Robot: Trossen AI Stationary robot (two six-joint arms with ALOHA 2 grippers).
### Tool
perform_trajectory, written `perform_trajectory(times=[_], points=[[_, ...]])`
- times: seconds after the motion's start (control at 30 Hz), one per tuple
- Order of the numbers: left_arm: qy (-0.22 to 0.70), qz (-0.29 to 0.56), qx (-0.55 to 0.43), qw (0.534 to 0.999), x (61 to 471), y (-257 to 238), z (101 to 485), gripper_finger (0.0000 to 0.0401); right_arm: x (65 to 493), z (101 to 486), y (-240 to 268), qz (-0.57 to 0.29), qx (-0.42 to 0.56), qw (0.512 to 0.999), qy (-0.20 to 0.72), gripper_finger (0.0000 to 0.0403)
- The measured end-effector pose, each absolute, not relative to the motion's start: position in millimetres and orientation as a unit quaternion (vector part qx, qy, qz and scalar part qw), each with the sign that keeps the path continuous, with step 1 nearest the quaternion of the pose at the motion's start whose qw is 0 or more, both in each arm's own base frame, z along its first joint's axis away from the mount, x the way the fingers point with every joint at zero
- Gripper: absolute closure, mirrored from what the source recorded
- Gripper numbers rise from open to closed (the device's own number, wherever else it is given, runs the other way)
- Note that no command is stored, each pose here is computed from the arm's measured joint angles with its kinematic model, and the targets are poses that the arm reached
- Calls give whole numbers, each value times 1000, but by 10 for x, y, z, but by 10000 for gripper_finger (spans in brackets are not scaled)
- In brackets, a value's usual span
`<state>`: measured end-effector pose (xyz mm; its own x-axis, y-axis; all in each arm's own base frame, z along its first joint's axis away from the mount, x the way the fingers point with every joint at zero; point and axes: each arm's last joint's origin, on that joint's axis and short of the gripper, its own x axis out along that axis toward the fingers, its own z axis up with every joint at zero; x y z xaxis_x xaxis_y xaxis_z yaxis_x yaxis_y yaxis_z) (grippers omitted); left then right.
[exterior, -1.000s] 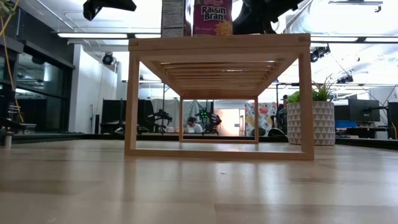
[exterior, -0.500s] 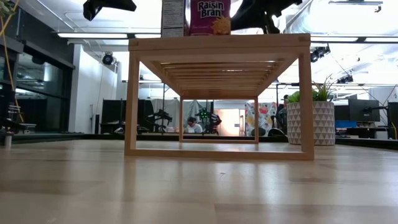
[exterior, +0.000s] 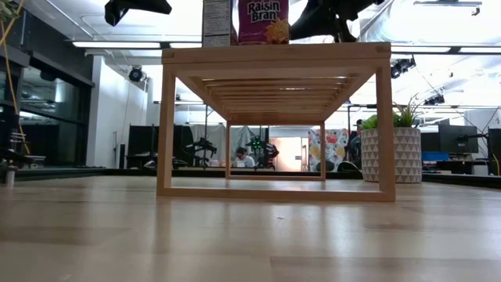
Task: Stack cereal on shelf
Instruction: Put the purple cereal box on the shelf aligned with the purple cereal box
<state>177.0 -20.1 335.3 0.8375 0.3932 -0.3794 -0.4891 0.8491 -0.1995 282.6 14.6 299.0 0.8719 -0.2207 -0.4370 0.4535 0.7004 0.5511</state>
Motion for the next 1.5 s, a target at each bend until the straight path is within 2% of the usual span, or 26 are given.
perform_trajectory(times=[0.4,0.67,0.87,1.03,1.17,1.5], points=[[165,233,-146,947,1771,-202,3352,401,2806,3188,164,-165,357,898,198,403],[165,233,-146,947,1771,-202,3352,401,2764,3322,128,-180,332,898,226,403],[164,233,-146,947,1771,-201,3352,401,2695,3747,55,-177,275,918,225,403],[164,233,-146,947,1771,-202,3352,401,2609,4101,30,-173,273,925,200,393],[164,233,-146,947,1771,-201,3352,401,2572,4194,62,-152,278,926,205,340],[164,233,-147,947,1771,-202,3352,401,2597,4176,104,-115,265,931,223,108]])
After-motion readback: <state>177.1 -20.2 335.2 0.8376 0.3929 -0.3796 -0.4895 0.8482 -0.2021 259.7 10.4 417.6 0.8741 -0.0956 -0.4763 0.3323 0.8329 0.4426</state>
